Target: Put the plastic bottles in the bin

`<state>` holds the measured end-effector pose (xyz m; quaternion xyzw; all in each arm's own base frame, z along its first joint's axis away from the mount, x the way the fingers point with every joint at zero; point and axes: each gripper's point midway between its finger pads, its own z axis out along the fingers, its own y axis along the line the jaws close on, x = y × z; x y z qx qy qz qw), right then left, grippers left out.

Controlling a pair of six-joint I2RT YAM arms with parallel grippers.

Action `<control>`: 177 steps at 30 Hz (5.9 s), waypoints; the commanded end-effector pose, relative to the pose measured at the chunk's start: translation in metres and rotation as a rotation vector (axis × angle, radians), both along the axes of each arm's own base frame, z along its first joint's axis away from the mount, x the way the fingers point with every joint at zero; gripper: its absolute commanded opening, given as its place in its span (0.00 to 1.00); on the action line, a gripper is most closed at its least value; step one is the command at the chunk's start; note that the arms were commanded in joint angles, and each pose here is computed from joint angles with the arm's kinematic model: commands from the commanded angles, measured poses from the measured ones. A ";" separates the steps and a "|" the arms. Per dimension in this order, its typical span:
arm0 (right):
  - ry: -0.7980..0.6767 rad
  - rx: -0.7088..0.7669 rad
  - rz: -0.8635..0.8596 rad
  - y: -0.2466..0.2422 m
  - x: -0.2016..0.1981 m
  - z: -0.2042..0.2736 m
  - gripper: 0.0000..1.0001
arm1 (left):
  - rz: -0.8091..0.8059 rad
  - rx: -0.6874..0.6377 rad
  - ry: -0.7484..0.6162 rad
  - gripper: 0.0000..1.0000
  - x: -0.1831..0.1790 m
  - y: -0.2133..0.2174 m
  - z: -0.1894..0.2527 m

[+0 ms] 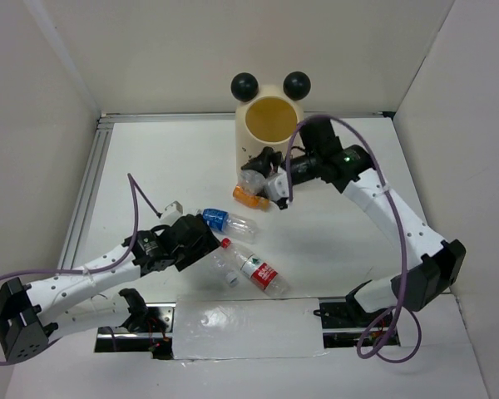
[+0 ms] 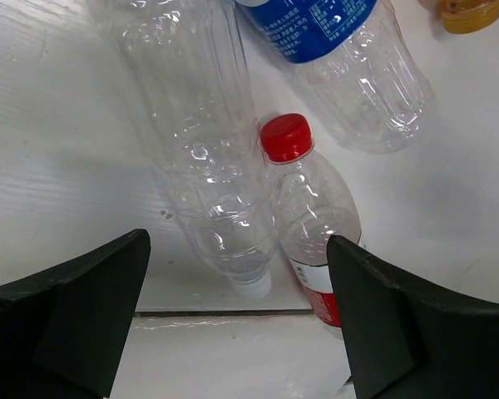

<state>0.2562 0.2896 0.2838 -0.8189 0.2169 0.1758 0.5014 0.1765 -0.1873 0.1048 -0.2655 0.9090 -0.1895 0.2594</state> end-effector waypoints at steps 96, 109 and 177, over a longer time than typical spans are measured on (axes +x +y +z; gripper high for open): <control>0.987 -0.059 -0.813 -0.161 -0.016 -0.124 0.91 | 0.112 0.720 -1.382 0.97 0.316 -0.138 0.343; 1.172 -0.129 -0.901 -0.068 -0.045 -0.149 0.86 | 0.033 0.625 -1.165 1.00 0.192 -0.084 0.345; 0.225 0.376 -0.078 -0.030 0.155 0.118 1.00 | 0.203 -0.308 -0.094 1.00 0.113 -0.027 0.023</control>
